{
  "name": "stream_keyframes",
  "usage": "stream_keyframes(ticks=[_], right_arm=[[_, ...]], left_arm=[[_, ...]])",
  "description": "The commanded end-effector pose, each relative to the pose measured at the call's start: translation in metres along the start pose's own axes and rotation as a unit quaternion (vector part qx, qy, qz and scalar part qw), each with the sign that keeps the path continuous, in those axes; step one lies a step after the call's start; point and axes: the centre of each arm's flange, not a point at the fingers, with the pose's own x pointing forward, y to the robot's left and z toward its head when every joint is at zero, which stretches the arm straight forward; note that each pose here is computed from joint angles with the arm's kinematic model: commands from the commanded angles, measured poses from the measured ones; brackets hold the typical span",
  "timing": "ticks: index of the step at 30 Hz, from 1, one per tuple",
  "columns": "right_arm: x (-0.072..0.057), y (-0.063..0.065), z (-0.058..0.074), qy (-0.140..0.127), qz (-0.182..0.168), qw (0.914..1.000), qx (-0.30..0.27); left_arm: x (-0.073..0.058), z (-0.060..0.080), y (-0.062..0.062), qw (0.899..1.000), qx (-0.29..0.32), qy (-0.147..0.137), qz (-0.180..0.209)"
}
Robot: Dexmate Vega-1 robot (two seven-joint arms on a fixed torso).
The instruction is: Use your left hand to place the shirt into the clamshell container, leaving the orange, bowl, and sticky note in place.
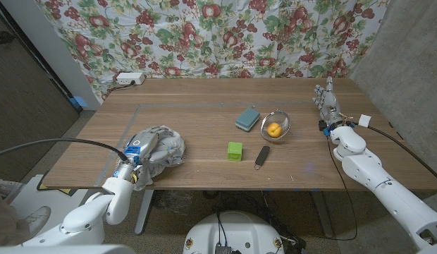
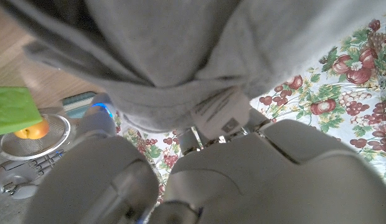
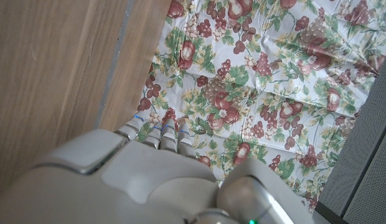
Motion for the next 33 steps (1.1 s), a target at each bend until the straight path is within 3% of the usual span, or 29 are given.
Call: stream_keyframes(ticks=[1,16,33], right_arm=[[0.002,0.0,0.001,-0.001,-0.001,1.0,0.0],[-0.002,0.004,-0.003,0.001,-0.007,1.0,0.004],[-0.009,0.01,0.002,-0.001,-0.012,0.9999,-0.005]], left_arm=[[0.009,0.004,0.01,0.999,-0.021,0.001,0.028],[0.022,0.013,0.03,0.997,-0.039,-0.02,0.068],[0.032,0.007,0.042,0.991,-0.089,-0.021,0.103]])
